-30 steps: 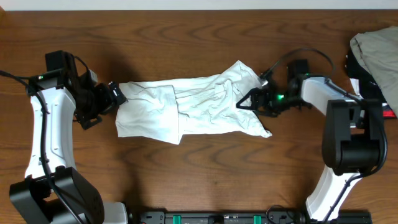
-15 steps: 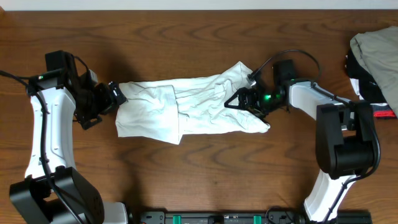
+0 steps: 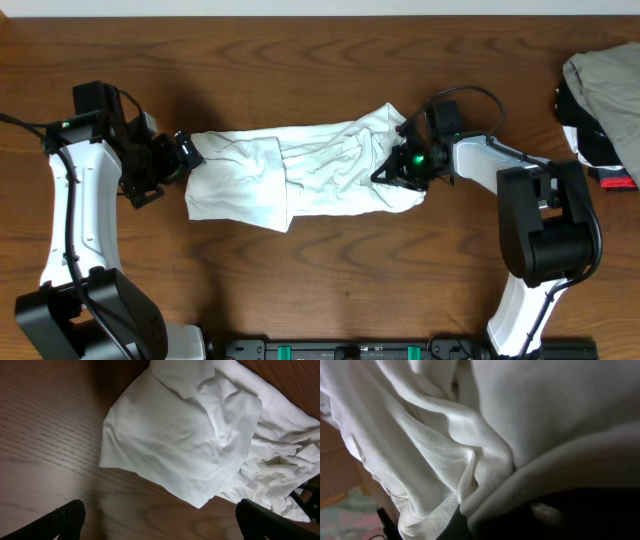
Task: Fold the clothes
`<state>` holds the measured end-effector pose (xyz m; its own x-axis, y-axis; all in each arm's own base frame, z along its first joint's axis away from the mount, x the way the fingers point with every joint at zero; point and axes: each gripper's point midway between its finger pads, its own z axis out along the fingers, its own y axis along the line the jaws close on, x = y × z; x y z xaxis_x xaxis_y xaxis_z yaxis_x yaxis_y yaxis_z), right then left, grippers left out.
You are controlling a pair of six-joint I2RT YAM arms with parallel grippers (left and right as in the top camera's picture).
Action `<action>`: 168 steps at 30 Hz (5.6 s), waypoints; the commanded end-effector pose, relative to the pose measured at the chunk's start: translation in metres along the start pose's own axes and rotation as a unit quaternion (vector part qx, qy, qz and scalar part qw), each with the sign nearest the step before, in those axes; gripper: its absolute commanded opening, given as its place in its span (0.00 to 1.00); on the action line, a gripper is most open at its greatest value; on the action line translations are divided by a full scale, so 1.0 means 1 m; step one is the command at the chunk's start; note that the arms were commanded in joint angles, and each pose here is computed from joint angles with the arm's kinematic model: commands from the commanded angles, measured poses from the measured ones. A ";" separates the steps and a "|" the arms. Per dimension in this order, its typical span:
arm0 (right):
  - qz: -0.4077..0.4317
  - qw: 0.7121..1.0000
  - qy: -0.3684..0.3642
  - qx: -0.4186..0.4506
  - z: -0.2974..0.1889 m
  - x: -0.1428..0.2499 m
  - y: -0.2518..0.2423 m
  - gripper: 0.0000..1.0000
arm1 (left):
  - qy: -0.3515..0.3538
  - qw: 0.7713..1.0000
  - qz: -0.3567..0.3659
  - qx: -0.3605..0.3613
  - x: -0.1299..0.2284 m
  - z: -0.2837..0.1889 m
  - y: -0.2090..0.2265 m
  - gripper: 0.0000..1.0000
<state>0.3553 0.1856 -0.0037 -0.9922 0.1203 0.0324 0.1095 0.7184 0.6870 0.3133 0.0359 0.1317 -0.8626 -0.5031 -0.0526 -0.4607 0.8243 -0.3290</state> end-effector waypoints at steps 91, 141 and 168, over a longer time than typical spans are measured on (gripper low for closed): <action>-0.204 0.972 -0.047 0.110 0.055 0.042 0.193 0.59 | -0.003 1.000 -0.003 0.006 -0.002 -0.003 -0.003 0.98; 0.059 0.985 -0.056 0.150 -0.017 -0.028 0.095 0.69 | -0.003 1.000 -0.003 0.006 -0.002 -0.003 -0.003 0.98; 0.000 0.992 -0.103 0.073 0.020 -0.040 0.154 0.01 | -0.004 1.000 -0.002 0.006 -0.002 -0.003 -0.003 0.98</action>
<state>0.4173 0.2919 0.0868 -0.9589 0.2528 -0.1292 0.1402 0.8173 0.5589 0.3133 0.0358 0.1317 -0.8626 -0.5031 -0.0525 -0.4606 0.8242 -0.3293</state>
